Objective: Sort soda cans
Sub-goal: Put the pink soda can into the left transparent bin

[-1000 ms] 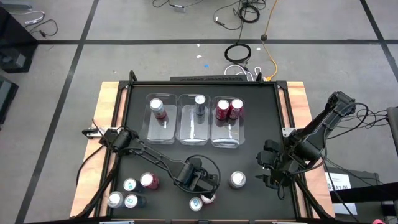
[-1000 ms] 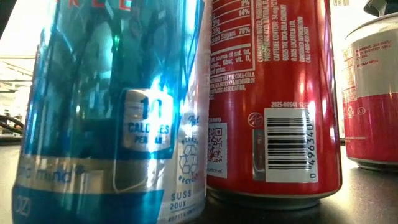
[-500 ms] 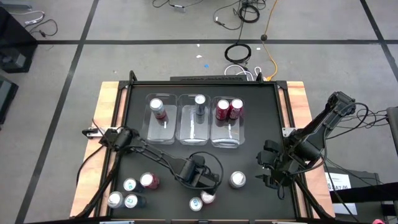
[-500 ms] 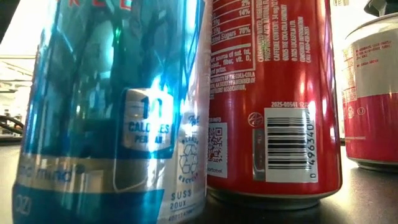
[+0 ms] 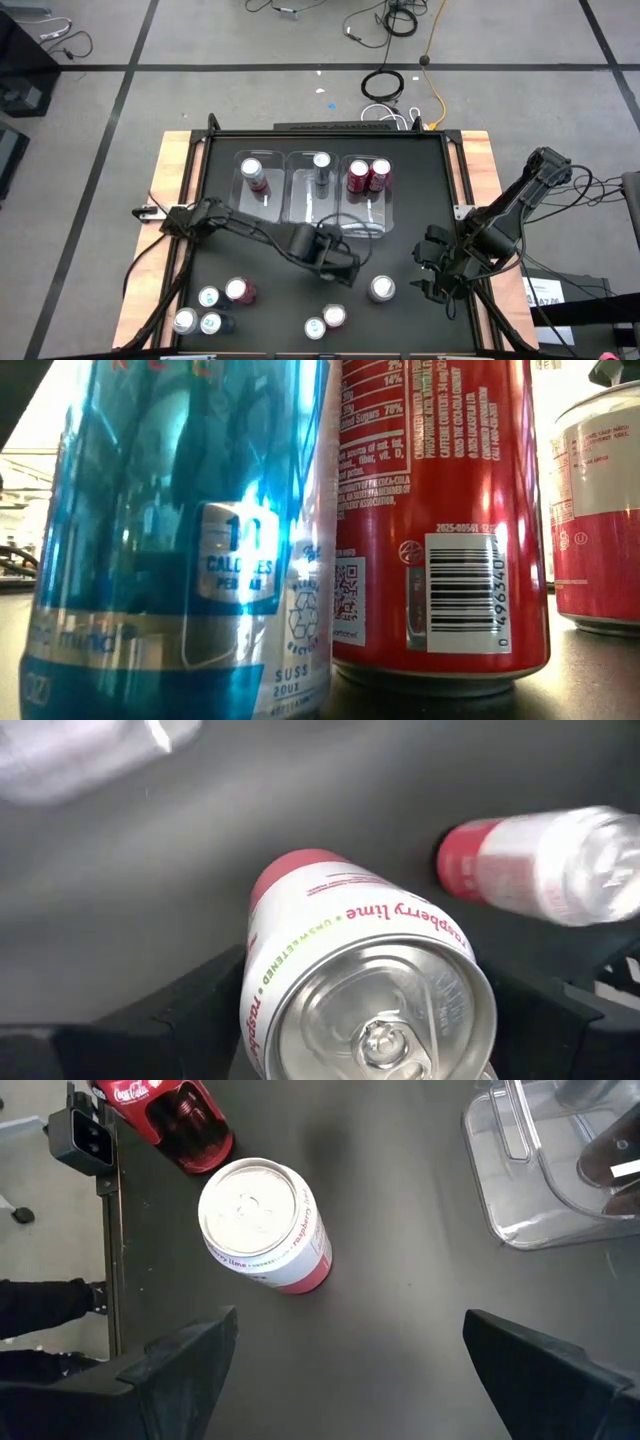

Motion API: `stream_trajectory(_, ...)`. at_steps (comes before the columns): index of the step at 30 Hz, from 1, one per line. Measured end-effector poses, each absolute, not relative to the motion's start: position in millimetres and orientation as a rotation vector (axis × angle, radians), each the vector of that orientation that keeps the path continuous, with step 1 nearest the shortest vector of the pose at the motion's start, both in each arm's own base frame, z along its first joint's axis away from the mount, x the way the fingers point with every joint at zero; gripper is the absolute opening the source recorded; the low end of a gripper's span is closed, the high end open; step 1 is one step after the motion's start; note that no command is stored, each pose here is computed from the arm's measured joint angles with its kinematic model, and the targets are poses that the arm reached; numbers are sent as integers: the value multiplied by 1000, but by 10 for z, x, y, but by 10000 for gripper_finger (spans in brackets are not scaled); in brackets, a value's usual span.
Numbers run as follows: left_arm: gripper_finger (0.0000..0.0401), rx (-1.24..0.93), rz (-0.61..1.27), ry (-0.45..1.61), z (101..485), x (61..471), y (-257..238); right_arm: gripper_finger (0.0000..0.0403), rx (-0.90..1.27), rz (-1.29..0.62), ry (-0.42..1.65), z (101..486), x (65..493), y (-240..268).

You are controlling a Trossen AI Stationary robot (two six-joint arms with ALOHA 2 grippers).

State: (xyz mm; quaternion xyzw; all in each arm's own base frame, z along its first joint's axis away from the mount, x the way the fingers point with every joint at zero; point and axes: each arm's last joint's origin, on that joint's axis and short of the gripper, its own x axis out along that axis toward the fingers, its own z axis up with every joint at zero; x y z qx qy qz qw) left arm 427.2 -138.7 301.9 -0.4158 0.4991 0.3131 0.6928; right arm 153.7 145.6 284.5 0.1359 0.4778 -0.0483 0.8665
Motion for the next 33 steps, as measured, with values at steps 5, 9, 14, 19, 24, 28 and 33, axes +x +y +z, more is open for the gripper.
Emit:
stream_trajectory(5,330,-863,656,1108,3302,4169,-1035,382,300,-113,996,2846,1539,1455)
stream_trajectory(9,330,-805,628,1104,3628,3968,-731,382,323,-145,975,2848,1542,1449)
stream_trajectory(14,330,-716,603,1093,3966,3672,-330,382,347,-200,928,2854,1551,1436)
stream_trajectory(19,330,-639,543,1010,4282,3405,24,382,376,-238,900,2857,1556,1430)
stream_trajectory(24,330,-542,511,995,4410,3168,269,382,421,-278,877,2856,1566,1423)
stream_trajectory(28,330,-491,517,1055,4331,2966,427,382,466,-307,870,2857,1577,1408)
stream_trajectory(33,330,-458,564,1201,4016,2747,604,382,486,-330,865,2857,1605,1377)
